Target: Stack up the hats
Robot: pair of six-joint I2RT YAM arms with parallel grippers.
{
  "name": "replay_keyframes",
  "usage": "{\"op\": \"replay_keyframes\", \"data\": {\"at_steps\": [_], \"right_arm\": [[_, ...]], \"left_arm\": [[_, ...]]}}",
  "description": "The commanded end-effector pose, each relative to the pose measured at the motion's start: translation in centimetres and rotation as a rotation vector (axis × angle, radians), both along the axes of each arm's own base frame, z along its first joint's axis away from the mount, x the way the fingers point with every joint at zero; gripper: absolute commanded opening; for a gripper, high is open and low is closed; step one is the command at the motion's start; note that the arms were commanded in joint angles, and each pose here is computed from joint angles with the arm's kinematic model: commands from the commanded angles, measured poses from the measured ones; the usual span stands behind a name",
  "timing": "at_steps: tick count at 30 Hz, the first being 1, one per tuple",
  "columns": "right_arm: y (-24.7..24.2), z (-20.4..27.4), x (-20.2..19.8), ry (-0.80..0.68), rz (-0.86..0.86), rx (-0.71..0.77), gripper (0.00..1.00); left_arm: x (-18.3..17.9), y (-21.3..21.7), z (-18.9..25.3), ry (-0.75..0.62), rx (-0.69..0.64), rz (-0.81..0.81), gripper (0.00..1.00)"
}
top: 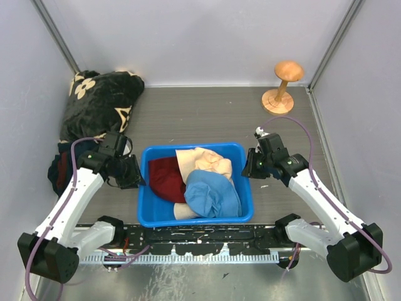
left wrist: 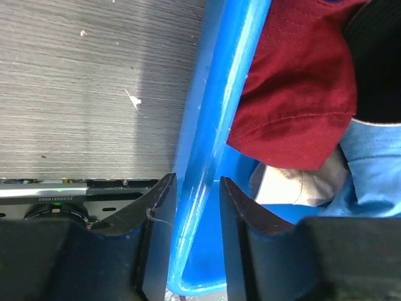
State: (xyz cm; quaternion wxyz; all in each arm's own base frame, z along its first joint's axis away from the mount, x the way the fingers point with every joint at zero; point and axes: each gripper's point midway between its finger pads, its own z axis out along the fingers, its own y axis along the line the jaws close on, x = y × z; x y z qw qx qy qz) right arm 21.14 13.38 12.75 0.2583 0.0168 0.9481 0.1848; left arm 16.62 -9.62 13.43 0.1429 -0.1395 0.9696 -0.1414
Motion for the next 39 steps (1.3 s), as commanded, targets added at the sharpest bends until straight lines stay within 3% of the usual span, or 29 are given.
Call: {"op": "replay_keyframes", "data": {"at_steps": [1,7,12,21,27,29,32,34,37,39], "right_arm": [[0.5,1.4,2.0,-0.078,-0.02,0.019,0.3],[1.1,1.7,4.5,-0.094,-0.022,0.001,0.27],[1.3,1.8,8.6,-0.124,-0.031,-0.052,0.25],[1.3,1.3,21.4,-0.178,-0.12,0.022,0.24],[2.5,1.2,31.5,-0.288,-0.137,0.023,0.24],[2.5,1.9,34.8,-0.337,-0.163,0.028,0.24],[2.7,3.9,38.7,-0.43,-0.188,0.051,0.33],[3.1,6.4,40.4,-0.514,-0.183,0.08,0.48],[3.4,10.3,41.1,-0.596,-0.149,0.099,0.68],[3.1,12.8,40.5,-0.638,-0.139,0.108,0.73]], "left_arm": [[1.9,0.1,-0.5,-0.013,0.039,0.029,0.37],[5.6,-0.3,-1.0,0.002,0.096,-0.012,0.24],[11.4,-0.6,-0.8,-0.03,0.168,-0.058,0.22],[25.9,-1.7,-0.6,-0.108,0.2,-0.049,0.18],[35.9,-1.5,0.6,-0.261,0.173,0.013,0.21],[38.8,-0.9,0.9,-0.307,0.188,0.015,0.27],[42.7,0.5,2.5,-0.416,0.197,0.031,0.4],[44.6,1.8,3.9,-0.492,0.181,0.061,0.59],[45.2,2.2,6.6,-0.567,0.079,0.085,0.65],[44.5,2.0,8.6,-0.609,0.064,0.067,0.66]]}}
